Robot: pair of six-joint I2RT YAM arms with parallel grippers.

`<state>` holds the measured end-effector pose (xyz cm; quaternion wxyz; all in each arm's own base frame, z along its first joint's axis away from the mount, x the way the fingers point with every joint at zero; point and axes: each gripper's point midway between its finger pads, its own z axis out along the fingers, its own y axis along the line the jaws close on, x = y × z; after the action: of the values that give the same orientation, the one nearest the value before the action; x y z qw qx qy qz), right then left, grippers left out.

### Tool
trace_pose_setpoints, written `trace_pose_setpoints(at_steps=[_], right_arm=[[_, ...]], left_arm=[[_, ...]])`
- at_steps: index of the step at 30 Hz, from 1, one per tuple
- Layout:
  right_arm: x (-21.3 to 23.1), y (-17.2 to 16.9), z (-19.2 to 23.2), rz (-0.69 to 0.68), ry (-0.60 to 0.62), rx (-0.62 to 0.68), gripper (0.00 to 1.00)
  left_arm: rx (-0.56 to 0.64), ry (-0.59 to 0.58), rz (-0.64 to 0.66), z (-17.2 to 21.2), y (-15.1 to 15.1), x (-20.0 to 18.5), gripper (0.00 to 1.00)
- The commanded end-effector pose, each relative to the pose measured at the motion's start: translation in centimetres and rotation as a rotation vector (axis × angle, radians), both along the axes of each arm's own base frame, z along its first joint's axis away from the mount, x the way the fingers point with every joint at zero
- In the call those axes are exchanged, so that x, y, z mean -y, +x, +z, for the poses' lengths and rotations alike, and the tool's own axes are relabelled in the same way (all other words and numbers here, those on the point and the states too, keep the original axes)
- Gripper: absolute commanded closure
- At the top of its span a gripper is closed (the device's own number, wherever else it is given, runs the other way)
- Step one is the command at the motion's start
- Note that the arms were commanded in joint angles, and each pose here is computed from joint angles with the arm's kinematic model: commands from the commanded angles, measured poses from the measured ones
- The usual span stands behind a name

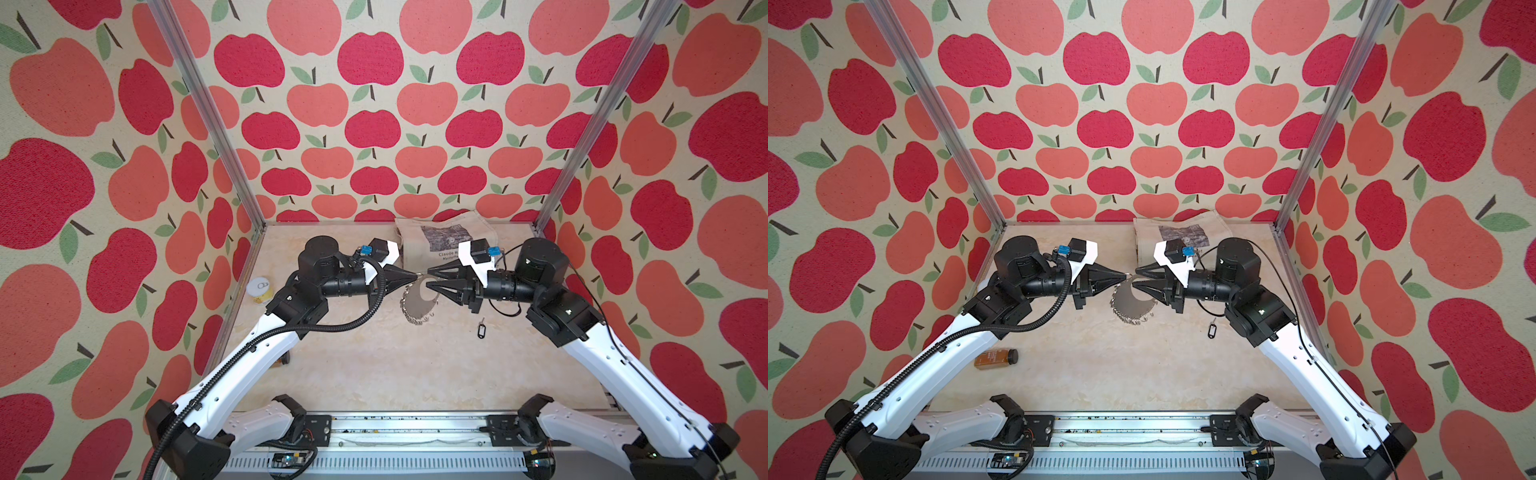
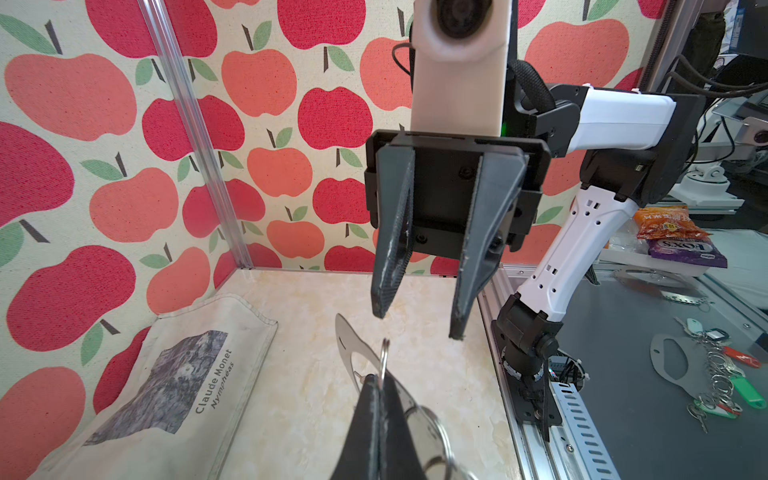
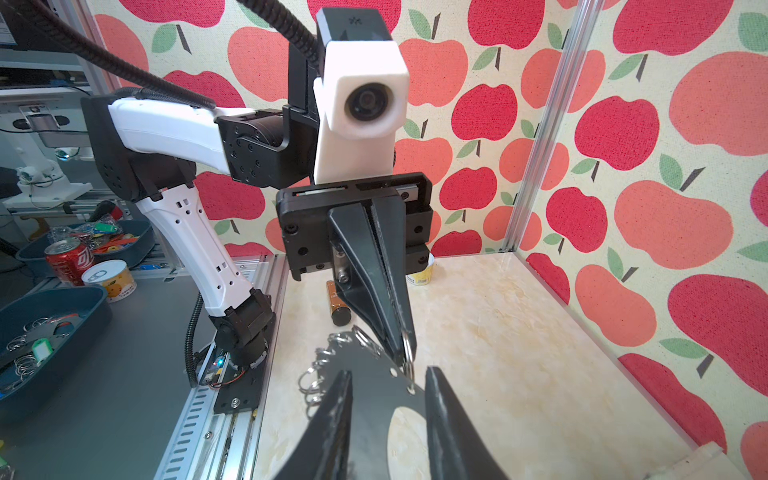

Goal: Put the keys on the keyring

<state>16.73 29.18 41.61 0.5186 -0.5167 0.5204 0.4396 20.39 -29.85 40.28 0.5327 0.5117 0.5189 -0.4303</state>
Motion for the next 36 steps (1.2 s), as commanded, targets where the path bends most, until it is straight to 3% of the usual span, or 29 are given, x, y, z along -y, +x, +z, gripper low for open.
trace_pose_setpoints(at_steps=[1, 21, 32, 36], right_arm=[[0.0, 0.1, 1.3, -0.003, 0.024, 0.011, 0.70], [-0.3, -0.5, 1.6, 0.052, 0.035, -0.012, 0.78], [-0.1, -1.0, 2.0, 0.067, 0.041, -0.010, 1.00], [0.0, -1.3, 2.4, 0.071, 0.051, -0.005, 1.00]], left_arm=[[0.069, -0.054, -0.045, 3.0, -1.2, 0.0, 1.00], [0.083, -0.048, -0.071, 3.4, -2.3, 0.2, 1.00], [0.087, -0.053, -0.075, 3.9, -2.7, 0.2, 1.00], [0.078, -0.045, -0.070, 3.7, -2.6, 0.2, 1.00]])
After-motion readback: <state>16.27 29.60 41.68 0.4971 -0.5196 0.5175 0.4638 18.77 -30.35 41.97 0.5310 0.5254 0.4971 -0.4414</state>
